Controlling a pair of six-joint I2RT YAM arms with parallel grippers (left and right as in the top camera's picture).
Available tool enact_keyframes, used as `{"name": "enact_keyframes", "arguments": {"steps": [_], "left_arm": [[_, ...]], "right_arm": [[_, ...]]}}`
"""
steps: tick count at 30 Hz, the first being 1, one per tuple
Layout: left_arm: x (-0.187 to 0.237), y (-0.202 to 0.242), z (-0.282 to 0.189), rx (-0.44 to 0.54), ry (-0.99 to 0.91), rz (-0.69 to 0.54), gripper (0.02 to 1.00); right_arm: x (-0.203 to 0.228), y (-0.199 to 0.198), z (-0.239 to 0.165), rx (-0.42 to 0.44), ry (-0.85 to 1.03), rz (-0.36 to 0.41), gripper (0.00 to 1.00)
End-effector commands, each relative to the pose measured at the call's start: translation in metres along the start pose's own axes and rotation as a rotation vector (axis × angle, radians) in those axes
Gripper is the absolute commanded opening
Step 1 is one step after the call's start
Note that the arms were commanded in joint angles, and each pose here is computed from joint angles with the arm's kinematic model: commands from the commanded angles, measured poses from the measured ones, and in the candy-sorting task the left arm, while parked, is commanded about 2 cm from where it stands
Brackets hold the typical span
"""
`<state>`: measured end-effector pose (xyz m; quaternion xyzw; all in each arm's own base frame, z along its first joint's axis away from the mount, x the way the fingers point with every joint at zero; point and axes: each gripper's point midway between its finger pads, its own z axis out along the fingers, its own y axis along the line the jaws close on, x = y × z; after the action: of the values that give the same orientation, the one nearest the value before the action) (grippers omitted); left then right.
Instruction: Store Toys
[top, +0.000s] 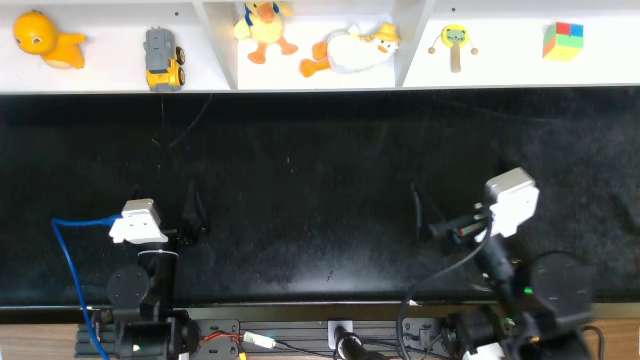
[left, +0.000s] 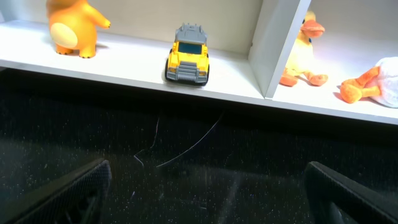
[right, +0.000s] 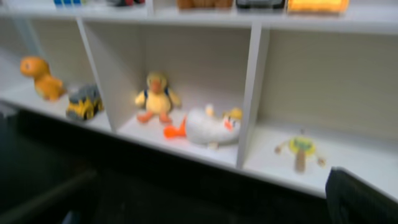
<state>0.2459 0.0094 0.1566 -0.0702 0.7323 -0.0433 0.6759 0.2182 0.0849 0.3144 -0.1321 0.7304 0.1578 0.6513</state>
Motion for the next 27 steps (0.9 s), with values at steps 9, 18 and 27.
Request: {"name": "enact_keyframes", "arguments": {"steps": [9, 18, 27], "left_arm": [[0.001, -0.001, 0.000, 0.007, -0.003, 0.007, 0.998], [0.001, -0.001, 0.000, 0.007, -0.003, 0.007, 0.998], [0.001, -0.001, 0.000, 0.007, -0.003, 0.007, 0.998]], "right_arm": [[0.103, -0.013, 0.010, 0.020, -0.106, 0.296, 0.996], [0.138, -0.041, 0.023, 0.147, -0.139, 0.432, 0.996], [0.138, -0.042, 0.023, 0.159, -0.141, 0.408, 0.996]]}}
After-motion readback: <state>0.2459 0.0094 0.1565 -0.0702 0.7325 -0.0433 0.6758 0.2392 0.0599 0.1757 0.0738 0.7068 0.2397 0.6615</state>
